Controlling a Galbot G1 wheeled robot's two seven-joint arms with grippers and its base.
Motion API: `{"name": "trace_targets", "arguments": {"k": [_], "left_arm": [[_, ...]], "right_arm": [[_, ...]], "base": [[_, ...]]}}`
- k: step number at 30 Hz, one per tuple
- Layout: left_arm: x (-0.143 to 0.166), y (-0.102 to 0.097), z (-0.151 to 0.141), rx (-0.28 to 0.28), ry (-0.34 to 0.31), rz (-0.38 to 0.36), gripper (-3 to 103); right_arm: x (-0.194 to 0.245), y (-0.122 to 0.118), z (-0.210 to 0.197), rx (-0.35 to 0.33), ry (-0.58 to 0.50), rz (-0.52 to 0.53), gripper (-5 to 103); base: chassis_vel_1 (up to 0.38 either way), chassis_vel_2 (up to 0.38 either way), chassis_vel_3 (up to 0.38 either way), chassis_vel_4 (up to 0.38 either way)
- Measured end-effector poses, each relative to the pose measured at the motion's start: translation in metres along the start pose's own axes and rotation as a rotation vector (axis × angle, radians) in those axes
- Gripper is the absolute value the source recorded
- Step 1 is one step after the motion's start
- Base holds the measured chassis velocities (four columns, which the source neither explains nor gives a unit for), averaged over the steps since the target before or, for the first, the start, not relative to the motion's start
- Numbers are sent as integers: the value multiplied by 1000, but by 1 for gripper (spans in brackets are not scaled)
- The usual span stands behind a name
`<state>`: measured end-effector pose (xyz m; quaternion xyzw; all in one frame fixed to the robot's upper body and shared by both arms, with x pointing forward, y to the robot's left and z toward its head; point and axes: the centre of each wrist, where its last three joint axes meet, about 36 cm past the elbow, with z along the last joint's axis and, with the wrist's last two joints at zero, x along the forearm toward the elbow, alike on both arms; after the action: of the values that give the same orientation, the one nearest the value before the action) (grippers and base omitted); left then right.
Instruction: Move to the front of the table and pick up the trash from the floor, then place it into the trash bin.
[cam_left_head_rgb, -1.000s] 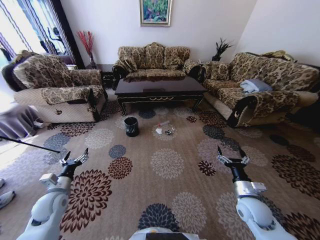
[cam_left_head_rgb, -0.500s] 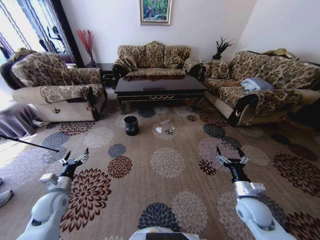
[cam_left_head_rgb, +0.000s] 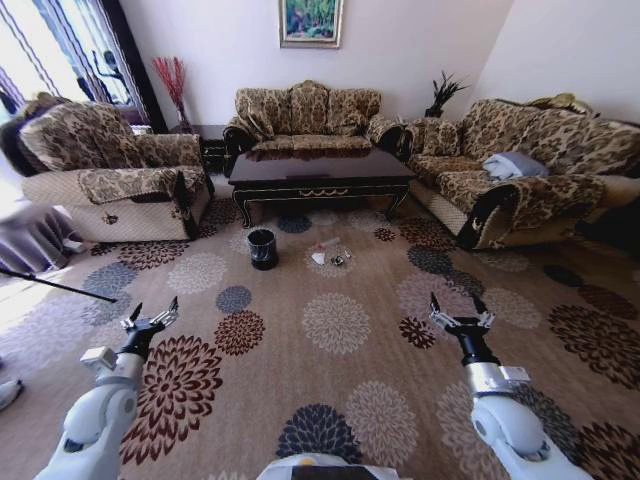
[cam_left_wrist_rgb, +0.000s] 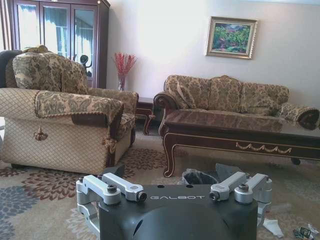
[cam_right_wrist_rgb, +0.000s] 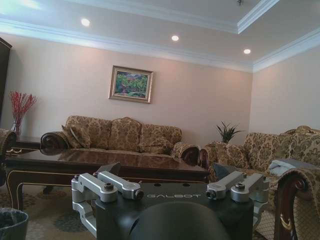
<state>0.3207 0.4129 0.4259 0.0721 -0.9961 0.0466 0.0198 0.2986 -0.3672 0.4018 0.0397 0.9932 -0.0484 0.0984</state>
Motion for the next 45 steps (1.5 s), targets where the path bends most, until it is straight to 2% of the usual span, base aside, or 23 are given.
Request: {"name": "trace_targets", "arguments": {"k": [45], "left_arm": [[2,-2,7,8,8,-3,100]], "right_arm": [[0,5,5,-30,-25,-11,100]], "base": [[0,0,0,0]]}}
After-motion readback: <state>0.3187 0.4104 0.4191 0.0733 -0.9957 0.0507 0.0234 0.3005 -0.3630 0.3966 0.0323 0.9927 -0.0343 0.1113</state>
